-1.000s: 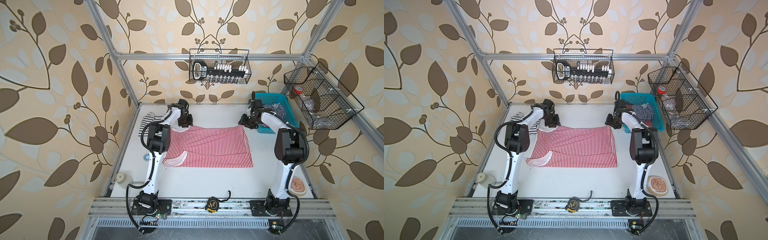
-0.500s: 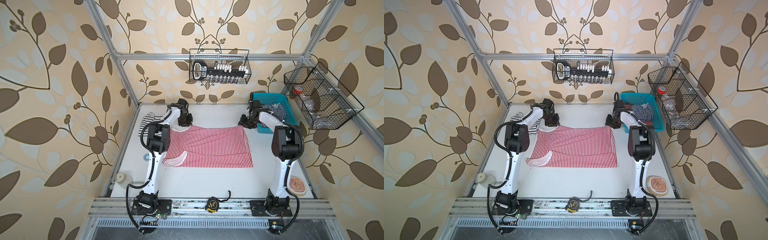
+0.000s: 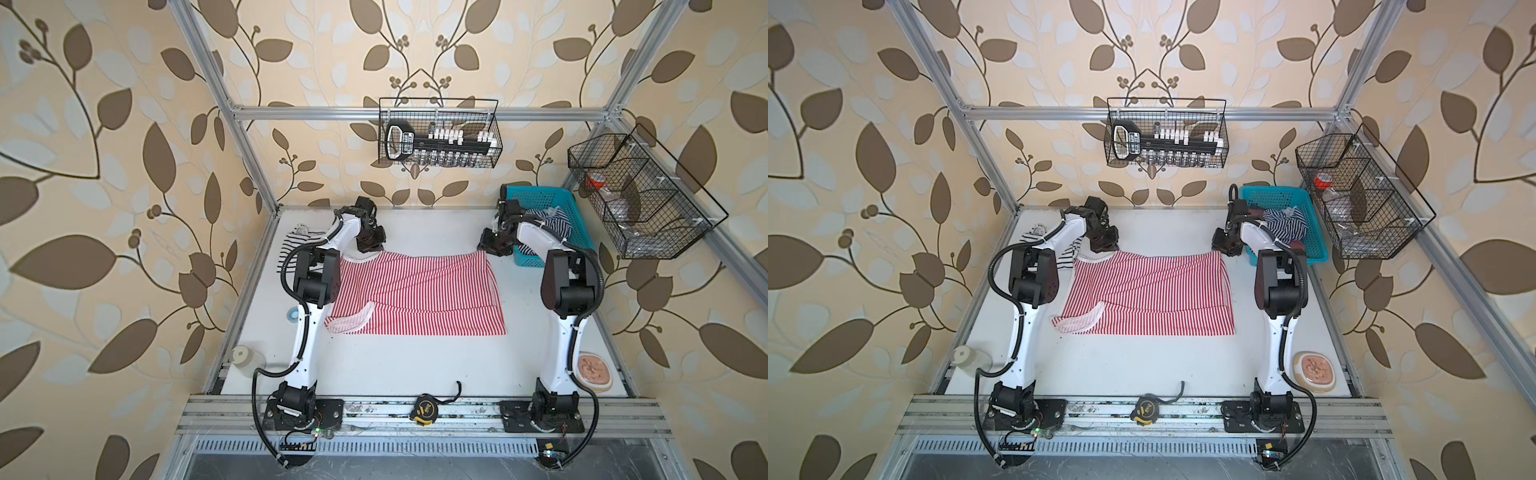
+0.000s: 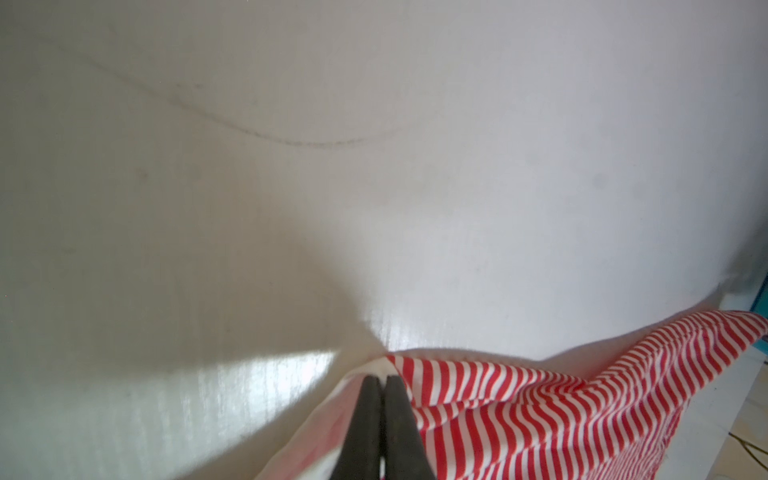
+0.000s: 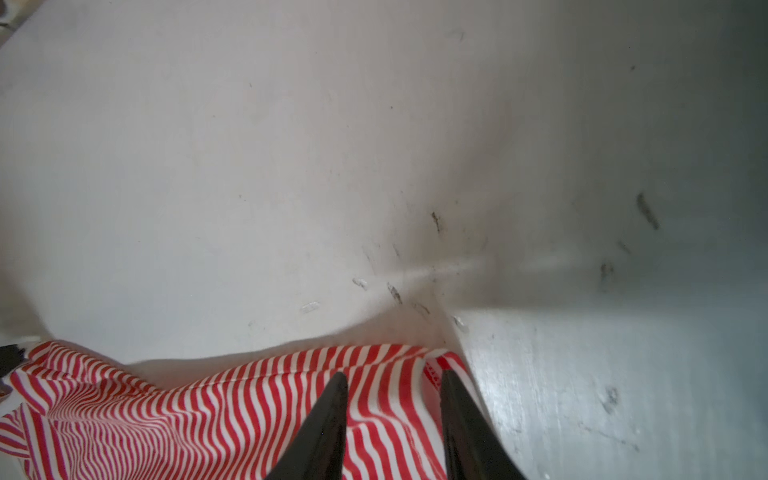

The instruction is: Fold and stack the tank tops

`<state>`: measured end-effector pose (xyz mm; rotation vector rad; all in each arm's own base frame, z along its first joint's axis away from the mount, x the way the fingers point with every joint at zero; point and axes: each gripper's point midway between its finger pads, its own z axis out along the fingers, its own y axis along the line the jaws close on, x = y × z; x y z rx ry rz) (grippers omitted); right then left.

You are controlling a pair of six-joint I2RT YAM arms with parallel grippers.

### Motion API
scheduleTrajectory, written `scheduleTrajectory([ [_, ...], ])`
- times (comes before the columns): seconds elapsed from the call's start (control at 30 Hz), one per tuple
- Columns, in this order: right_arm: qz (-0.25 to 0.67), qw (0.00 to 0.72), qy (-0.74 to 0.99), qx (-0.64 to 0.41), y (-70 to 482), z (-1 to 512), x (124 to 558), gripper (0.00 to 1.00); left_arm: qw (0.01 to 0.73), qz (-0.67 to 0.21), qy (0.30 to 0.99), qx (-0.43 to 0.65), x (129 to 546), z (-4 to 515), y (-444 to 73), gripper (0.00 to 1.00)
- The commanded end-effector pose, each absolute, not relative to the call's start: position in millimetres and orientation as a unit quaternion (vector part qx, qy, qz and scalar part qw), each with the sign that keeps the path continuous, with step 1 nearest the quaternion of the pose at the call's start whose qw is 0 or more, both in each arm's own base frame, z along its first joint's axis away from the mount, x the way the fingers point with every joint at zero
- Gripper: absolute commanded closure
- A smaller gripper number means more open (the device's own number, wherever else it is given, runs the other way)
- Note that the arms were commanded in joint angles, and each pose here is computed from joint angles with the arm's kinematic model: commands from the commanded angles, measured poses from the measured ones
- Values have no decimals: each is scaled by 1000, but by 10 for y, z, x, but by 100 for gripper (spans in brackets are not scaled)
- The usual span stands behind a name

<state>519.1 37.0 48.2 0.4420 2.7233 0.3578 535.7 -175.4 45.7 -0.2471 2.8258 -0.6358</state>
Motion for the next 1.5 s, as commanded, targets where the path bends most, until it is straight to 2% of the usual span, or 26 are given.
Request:
scheduleTrajectory([
  [0.0,127,170,965,153,359,419,5210,62,138,-233,959,-86,5463,651,-1732,99],
  [0.1,130,169,965,155,355,399,5228,61,140,-233,958,-87,5470,667,-1724,99],
  [0.13,132,169,964,155,356,401,5235,64,140,-233,958,-87,5470,673,-1724,100],
  [0.2,137,167,964,155,374,394,5232,79,141,-232,958,-88,5473,681,-1712,100],
  [0.27,139,168,963,155,377,413,5225,89,144,-230,958,-90,5482,690,-1690,100],
  [0.33,140,171,963,155,378,445,5211,95,146,-227,958,-93,5493,697,-1658,100],
  [0.47,140,180,962,149,379,552,5185,100,156,-224,956,-104,5532,762,-1570,100],
  [0.67,137,180,964,139,368,637,5110,99,182,-226,951,-108,5582,990,-1463,100],
  [0.83,138,177,965,133,370,638,5025,94,189,-223,950,-108,5556,1060,-1395,100],
  [0.87,139,176,965,132,371,631,5014,91,189,-223,950,-110,5551,1058,-1378,100],
  [0.97,144,173,965,133,365,602,5003,74,186,-226,950,-111,5530,1047,-1378,100],
  [1.07,152,171,964,134,386,568,5027,68,182,-234,949,-112,5523,1024,-1403,100],
  [1.47,174,174,959,141,440,491,5236,66,177,-235,949,-113,5536,965,-1408,100],
])
